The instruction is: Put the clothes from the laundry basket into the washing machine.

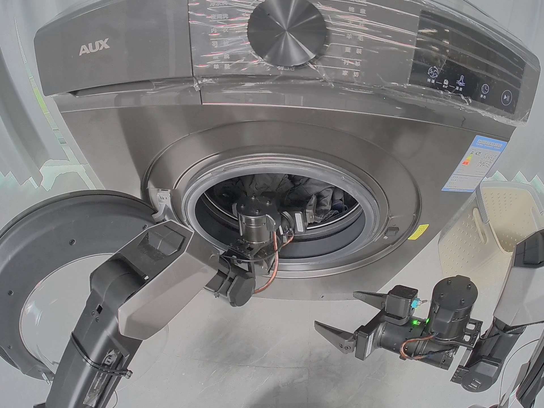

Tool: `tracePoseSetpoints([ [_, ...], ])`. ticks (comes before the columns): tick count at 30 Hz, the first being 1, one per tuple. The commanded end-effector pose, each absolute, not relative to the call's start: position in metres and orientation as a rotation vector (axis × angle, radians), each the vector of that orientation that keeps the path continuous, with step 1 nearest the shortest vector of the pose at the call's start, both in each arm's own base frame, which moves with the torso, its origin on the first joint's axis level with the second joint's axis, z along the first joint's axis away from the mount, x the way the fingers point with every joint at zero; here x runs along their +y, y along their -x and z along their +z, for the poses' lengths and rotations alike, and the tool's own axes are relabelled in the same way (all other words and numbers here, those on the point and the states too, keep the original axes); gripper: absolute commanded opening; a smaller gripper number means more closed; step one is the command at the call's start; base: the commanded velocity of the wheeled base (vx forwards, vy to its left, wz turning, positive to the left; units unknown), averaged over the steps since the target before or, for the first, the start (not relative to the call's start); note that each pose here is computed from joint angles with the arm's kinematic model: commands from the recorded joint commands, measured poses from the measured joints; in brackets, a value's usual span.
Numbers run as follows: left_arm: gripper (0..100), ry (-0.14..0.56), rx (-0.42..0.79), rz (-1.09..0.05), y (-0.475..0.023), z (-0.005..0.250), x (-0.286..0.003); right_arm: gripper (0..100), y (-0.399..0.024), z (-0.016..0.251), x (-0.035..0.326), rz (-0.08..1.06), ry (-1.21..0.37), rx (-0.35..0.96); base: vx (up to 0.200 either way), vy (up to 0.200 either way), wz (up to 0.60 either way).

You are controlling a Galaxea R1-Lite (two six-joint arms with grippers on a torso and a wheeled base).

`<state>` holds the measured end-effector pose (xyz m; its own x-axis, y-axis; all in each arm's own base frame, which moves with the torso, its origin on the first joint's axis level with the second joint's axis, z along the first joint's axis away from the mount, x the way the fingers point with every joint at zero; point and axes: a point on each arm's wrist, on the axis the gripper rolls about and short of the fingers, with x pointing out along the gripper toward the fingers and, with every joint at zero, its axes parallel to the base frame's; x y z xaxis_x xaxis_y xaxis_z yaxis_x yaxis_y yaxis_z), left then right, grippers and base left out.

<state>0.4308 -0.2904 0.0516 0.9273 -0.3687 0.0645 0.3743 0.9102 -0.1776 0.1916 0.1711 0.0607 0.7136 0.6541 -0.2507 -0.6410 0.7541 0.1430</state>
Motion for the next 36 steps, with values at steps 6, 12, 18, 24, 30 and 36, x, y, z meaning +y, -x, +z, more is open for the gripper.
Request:
tracePoseSetpoints([
  [6, 100, 0.182, -0.012, -0.532, -0.317, 0.11, -0.283, 100, -0.152, 0.074, 0.136, 0.773, -0.002, 0.314, 0.0, 0.0, 0.0],
  [12, 100, 0.165, 0.047, -0.625, -0.243, 0.13, -0.253, 100, -0.15, 0.082, 0.131, 0.775, -0.007, 0.27, 0.0, 0.0, 0.0],
  [18, 100, 0.158, 0.063, -0.721, -0.194, 0.124, -0.231, 100, -0.157, 0.086, 0.121, 0.715, -0.019, 0.25, 0.0, 0.0, 0.0],
  [24, 100, 0.163, 0.052, -0.712, -0.168, 0.118, -0.199, 100, -0.154, 0.092, 0.119, 0.699, -0.042, 0.227, 0.0, 0.0, 0.0],
  [30, 100, 0.155, 0.087, -0.688, -0.149, 0.117, -0.17, 100, -0.149, 0.109, 0.111, 0.631, -0.091, 0.145, 0.0, 0.0, 0.0],
  [36, 100, 0.178, 0.005, -0.653, -0.136, 0.137, -0.142, 100, -0.141, 0.127, 0.095, 0.558, -0.134, 0.069, -0.2, 0.0, 0.0],
])
